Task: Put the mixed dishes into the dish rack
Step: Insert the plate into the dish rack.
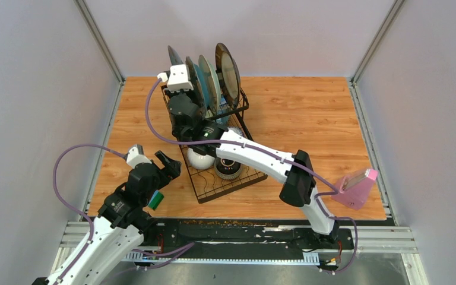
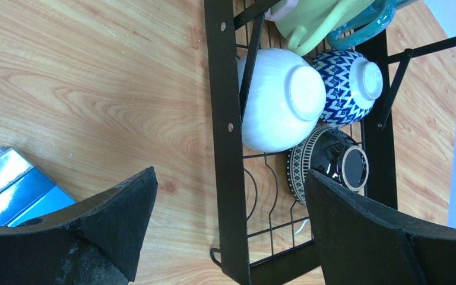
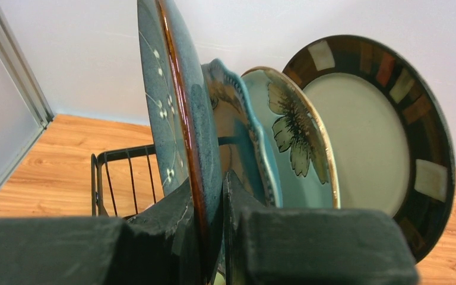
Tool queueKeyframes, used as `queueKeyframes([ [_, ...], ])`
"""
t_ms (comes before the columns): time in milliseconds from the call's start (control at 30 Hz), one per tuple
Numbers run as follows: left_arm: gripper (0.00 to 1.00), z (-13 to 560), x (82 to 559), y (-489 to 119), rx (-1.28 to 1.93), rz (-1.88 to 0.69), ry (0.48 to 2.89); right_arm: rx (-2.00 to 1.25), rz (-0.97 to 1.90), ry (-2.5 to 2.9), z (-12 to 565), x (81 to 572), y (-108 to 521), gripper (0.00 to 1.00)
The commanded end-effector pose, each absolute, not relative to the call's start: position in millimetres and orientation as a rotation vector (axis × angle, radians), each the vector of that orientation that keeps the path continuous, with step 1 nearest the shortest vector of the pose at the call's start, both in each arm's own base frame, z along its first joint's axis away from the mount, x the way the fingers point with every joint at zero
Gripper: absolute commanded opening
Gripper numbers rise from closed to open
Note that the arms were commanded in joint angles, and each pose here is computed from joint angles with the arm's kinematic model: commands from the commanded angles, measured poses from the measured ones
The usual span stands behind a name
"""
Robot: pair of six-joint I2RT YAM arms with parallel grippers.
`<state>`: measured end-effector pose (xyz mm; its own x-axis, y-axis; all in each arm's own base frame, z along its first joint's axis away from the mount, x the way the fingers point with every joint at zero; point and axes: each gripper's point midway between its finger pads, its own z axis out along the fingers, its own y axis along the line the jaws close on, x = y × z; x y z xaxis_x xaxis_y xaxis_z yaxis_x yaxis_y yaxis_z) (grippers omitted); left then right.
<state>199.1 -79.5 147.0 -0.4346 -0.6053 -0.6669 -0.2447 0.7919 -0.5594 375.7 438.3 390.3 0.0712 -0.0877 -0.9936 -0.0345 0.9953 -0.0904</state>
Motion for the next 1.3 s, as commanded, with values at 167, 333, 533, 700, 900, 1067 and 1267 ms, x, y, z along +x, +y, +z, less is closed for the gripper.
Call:
queueKeyframes([
  [167,1.00,155,205,-82,-0.660,-0.509,1.989,0.051,0.121,1.433,432,378,437,0.00],
  [333,1.00,154,205,-83,-0.660,-0.513,1.991,0.037,0.122,1.450,424,382,439,0.00],
  [533,1.00,154,206,-84,-0.659,-0.517,1.992,0.028,0.126,1.455,426,382,436,0.00],
  [700,1.00,154,206,-86,-0.657,-0.520,1.996,0.044,0.147,1.450,438,377,428,0.00],
  [900,1.00,153,206,-86,-0.657,-0.521,1.999,0.013,0.149,1.460,435,370,426,0.09],
  [1067,1.00,154,207,-87,-0.655,-0.525,1.997,0.001,0.165,1.458,438,366,426,0.15],
  [1267,1.00,154,207,-87,-0.652,-0.522,1.999,-0.009,0.199,1.454,445,363,426,0.22],
])
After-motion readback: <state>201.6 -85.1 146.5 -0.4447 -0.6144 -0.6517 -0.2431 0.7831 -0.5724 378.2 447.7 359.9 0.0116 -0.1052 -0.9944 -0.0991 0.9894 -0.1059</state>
